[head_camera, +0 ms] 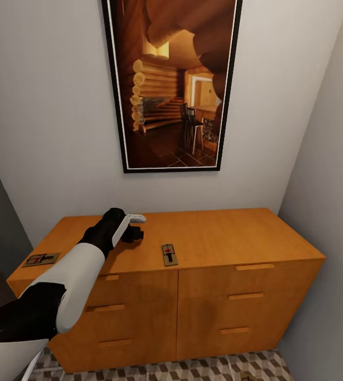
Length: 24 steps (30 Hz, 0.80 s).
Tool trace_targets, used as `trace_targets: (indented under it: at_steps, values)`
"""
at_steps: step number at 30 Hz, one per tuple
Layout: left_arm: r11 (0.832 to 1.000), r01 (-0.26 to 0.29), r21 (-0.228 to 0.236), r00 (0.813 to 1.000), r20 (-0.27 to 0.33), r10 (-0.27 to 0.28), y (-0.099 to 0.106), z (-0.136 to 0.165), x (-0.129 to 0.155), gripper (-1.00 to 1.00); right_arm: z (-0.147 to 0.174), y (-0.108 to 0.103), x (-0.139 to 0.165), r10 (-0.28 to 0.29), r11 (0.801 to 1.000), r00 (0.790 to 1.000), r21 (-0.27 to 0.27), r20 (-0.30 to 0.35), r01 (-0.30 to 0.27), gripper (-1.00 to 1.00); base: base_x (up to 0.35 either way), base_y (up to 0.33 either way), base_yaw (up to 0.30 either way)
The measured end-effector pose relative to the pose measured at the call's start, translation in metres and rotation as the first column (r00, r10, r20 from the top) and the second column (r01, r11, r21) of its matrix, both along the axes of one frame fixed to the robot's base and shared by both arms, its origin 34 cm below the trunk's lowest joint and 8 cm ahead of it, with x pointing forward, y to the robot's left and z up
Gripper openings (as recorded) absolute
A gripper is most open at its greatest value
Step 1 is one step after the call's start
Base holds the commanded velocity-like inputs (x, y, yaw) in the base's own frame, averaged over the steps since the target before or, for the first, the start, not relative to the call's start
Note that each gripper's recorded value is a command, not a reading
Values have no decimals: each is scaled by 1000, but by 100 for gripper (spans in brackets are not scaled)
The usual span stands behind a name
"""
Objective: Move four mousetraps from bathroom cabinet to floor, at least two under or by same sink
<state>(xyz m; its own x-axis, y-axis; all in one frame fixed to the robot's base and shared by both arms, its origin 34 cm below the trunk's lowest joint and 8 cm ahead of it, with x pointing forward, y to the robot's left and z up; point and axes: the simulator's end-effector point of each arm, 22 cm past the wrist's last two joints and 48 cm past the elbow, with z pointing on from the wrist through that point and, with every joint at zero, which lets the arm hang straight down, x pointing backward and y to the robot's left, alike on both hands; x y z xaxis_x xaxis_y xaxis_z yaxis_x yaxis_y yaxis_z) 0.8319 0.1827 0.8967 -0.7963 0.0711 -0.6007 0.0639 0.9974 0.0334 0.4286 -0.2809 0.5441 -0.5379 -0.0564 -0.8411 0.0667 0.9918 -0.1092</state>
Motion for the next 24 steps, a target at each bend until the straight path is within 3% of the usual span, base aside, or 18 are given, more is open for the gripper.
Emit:
trace_targets:
  at_steps: [24]
  values:
    - [1000,0,-9,1000,8,0,-2,-1,1,100,0,0,0,0,1000,1000,0,0,0,-100,0,0,0]
